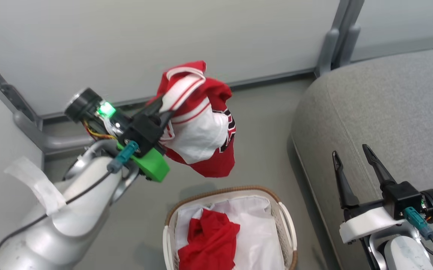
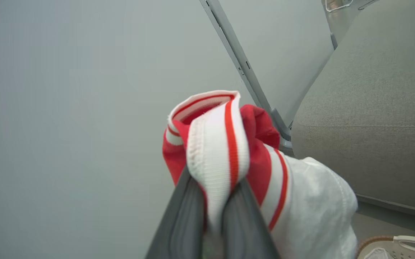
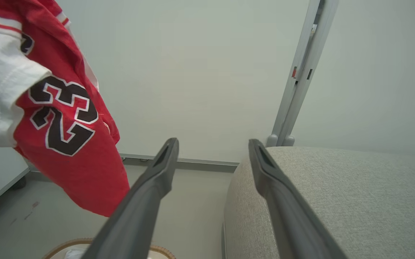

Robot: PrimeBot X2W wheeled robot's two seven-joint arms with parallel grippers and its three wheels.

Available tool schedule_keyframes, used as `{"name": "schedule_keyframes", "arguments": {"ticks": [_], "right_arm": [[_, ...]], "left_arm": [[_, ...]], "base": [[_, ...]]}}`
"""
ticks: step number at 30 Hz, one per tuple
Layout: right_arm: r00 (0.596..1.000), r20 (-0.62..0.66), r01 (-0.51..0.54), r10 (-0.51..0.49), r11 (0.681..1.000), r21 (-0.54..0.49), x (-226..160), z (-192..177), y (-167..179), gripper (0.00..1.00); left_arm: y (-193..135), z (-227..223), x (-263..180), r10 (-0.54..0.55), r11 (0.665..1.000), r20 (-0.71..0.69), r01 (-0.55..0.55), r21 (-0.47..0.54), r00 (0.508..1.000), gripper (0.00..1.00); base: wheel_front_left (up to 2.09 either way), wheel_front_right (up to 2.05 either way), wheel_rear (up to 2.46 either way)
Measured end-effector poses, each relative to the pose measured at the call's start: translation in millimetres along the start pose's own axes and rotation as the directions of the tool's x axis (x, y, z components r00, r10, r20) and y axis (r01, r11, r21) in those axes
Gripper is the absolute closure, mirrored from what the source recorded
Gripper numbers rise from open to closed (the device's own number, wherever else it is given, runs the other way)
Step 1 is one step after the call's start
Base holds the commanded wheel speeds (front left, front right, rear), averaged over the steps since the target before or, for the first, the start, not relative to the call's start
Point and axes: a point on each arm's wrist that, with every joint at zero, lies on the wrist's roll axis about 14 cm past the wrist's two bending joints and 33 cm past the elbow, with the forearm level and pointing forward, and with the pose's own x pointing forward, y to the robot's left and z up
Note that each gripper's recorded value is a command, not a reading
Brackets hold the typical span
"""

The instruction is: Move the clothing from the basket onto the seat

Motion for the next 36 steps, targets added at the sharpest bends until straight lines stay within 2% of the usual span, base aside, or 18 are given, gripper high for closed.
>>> {"name": "schedule_keyframes", "arguments": {"ticks": [7,14,21,27,36], "right_arm": [[0.995,0.078,-0.062,0.062,0.998,-0.001,-1.4,27.3,21.4,0.00],[0.980,0.108,-0.168,0.166,0.986,0.011,0.6,37.4,57.5,0.00],[0.941,0.140,-0.315,0.309,0.949,0.018,10.2,48.9,106.6,0.00],[0.888,0.181,-0.433,0.423,0.901,0.015,25.0,67.3,145.2,0.00],[0.838,0.167,-0.525,0.520,0.851,-0.010,43.5,73.7,162.2,0.00]], "left_arm": [[43.6,64.7,-7.7,0.060,0.983,0.101,-0.076,0.165,0.993,1.00],[60.9,113.4,-10.7,0.077,0.964,0.204,-0.125,0.236,0.976,1.00],[63.9,121.6,-12.2,0.079,0.959,0.219,-0.134,0.249,0.972,1.00],[54.4,120.5,-9.2,0.056,0.963,0.220,-0.110,0.245,0.974,1.00],[39.9,114.8,-8.8,0.030,0.971,0.212,-0.079,0.224,0.977,1.00]], "base": [[0.00,0.00,0.00],[0.00,0.00,0.00],[0.00,0.00,0.00],[0.00,0.00,0.00],[0.00,0.00,0.00]]}}
